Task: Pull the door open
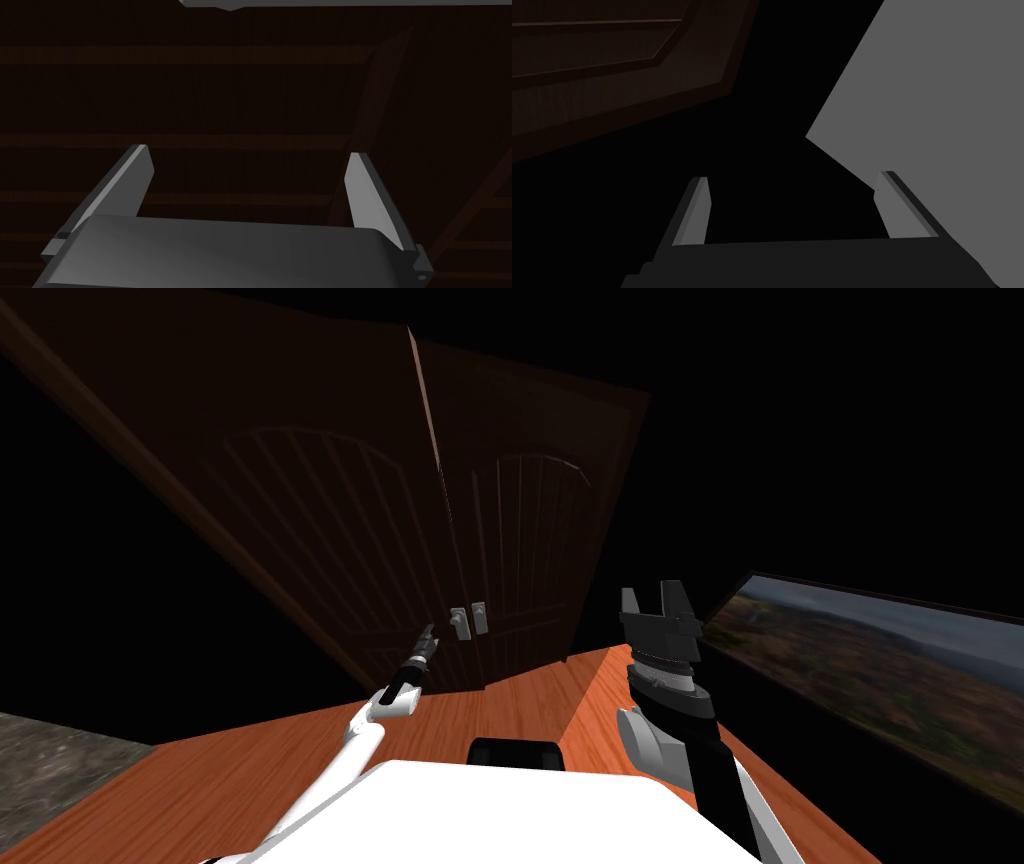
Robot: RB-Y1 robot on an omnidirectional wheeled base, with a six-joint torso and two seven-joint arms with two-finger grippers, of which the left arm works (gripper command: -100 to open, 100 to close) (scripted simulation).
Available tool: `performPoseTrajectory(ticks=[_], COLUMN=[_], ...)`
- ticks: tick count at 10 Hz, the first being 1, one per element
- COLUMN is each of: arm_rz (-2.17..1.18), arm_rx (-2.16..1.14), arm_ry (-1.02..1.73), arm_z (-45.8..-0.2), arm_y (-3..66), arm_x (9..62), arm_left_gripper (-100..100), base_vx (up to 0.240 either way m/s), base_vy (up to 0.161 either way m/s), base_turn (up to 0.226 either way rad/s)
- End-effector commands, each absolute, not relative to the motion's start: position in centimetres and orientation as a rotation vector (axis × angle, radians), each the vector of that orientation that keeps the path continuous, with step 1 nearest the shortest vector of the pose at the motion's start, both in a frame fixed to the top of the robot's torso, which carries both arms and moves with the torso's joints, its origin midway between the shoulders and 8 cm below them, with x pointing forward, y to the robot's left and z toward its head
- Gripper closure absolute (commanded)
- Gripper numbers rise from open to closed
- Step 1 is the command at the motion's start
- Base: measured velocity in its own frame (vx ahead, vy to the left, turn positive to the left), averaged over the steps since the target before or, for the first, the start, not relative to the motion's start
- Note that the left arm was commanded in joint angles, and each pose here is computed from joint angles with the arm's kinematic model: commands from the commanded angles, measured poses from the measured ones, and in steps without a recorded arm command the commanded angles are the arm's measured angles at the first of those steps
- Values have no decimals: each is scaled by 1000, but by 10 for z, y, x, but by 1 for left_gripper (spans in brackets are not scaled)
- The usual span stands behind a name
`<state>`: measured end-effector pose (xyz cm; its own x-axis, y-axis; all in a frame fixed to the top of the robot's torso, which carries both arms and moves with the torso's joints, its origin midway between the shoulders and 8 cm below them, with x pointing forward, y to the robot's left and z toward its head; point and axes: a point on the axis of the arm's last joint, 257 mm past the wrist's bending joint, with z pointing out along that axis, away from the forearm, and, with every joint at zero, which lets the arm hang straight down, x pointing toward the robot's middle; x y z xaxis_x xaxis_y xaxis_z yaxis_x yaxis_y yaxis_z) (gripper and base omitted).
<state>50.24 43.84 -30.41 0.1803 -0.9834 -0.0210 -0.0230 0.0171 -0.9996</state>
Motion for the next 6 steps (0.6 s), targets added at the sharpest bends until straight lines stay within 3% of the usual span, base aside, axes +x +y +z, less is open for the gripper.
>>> performPoseTrajectory(ticks=[1, 5, 6], arm_rz=[-1067, -1098, -1049], arm_rx=[-1286, -1273, -1295], arm_ry=[1104, 1113, 1106], arm_z=[-303, -299, -307], arm_y=[431, 417, 441], arm_x=[504, 508, 496], arm_left_gripper=[-100, -100, -100], base_vx=[-211, -145, 6], base_vy=[-69, -82, 90], base_turn=[-26, -42, 159])
